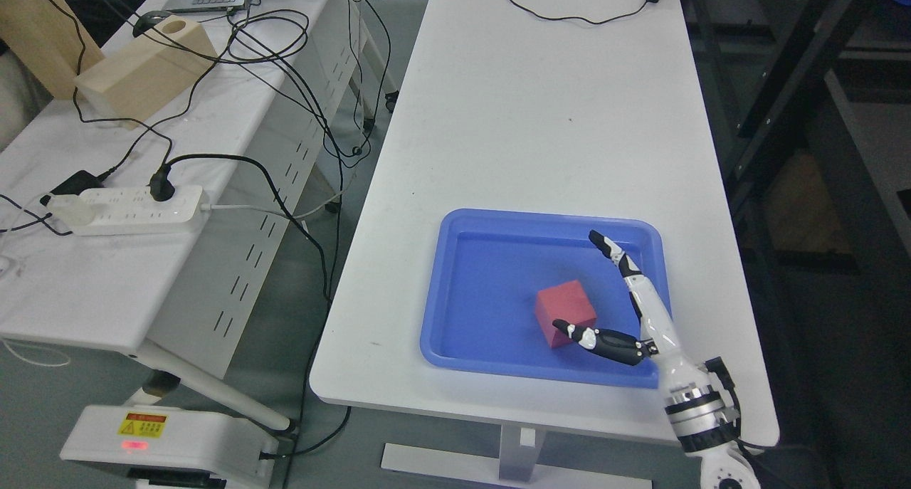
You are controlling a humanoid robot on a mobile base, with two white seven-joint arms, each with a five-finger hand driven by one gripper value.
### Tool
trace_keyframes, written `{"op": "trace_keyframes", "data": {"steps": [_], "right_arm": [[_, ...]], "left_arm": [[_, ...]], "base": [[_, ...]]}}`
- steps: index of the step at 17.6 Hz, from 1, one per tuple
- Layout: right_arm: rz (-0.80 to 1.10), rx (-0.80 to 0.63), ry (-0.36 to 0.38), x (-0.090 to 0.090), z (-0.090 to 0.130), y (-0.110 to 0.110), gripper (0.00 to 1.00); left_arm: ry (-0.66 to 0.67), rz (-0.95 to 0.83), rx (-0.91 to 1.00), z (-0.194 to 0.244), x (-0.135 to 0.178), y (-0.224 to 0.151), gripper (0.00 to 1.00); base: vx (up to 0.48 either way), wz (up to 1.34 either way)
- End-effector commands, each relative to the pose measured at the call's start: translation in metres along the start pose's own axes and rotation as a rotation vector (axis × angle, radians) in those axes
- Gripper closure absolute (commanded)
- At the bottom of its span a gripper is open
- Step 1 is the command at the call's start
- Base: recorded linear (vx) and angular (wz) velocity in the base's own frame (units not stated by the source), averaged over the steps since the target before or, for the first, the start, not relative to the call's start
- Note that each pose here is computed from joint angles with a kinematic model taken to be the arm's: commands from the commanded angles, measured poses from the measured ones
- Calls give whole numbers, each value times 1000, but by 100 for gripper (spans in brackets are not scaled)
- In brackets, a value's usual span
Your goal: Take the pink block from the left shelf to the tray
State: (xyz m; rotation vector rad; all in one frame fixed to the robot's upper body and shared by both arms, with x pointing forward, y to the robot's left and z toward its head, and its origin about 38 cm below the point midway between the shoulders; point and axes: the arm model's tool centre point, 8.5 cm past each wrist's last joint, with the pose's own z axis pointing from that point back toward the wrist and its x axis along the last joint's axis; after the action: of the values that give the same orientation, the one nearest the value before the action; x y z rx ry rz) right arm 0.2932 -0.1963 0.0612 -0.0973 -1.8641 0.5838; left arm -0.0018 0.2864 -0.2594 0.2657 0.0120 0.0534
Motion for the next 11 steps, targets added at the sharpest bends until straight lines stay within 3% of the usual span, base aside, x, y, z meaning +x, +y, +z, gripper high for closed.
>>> {"op": "trace_keyframes", "data": {"steps": [1, 6, 9, 11], "right_arm": [[-382, -273, -109, -1, 12, -48, 1], [-371, -298, -84, -7, 16, -57, 1], [-354, -339, -20, -17, 27, -72, 1], [-368, -343, 64, -27, 31, -76, 1]], "left_arm": [[-47, 9, 14, -1, 25, 9, 0], [-47, 9, 14, -1, 25, 9, 0], [-47, 9, 14, -1, 25, 9, 0], [-47, 9, 14, -1, 25, 9, 0]], "base": [[-22, 0], [-77, 0], [-118, 4], [-150, 11]]}}
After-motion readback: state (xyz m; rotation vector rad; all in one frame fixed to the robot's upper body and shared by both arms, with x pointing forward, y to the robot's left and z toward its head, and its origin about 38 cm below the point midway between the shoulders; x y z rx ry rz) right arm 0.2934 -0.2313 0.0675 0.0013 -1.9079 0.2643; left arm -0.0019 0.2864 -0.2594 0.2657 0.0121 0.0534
